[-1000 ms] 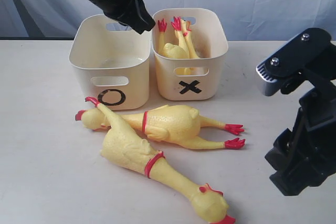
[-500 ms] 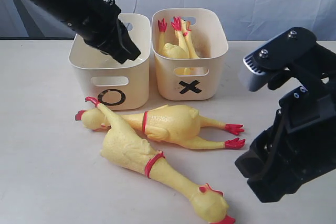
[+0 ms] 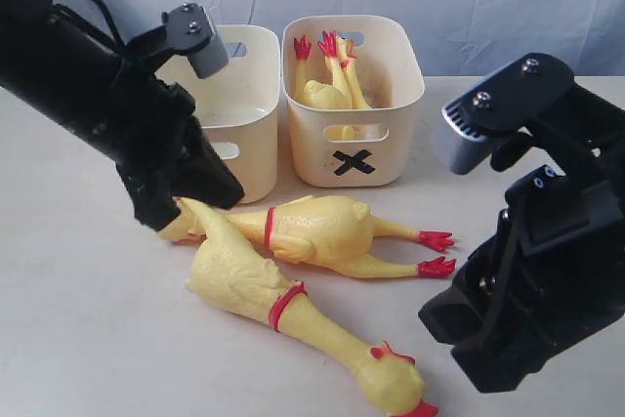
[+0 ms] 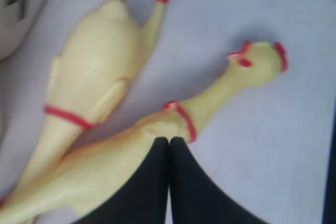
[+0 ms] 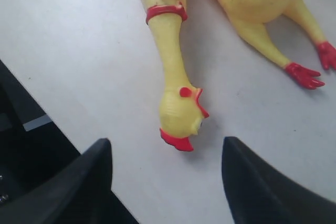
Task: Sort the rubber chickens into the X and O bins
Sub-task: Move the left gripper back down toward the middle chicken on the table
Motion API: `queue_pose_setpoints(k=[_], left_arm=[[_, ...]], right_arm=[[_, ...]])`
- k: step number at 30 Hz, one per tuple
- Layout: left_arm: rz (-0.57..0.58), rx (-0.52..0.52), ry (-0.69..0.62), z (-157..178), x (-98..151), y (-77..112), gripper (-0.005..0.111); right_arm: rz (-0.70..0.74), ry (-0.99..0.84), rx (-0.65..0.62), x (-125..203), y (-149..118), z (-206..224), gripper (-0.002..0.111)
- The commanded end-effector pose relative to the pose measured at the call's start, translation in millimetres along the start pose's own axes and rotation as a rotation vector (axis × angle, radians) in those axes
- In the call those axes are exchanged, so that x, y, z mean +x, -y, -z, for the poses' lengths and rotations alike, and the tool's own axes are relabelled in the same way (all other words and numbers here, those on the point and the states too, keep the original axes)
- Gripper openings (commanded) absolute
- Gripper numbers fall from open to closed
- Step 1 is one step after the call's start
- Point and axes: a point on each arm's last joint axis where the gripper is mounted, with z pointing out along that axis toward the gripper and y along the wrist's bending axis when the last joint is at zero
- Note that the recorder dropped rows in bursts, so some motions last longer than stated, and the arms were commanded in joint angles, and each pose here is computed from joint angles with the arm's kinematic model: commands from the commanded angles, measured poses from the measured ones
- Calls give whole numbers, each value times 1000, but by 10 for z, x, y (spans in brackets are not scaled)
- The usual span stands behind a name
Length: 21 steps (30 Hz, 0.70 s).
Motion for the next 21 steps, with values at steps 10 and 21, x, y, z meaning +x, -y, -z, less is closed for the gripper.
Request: queue_pose_setpoints(k=[10, 21], left_arm=[[-477, 175, -62, -340, 69, 450, 21], [-579, 81, 11, -518, 65, 349, 57]], right_arm=[[30, -62, 22, 76, 19, 11, 58], [-26, -212, 51, 304, 61, -124, 58]])
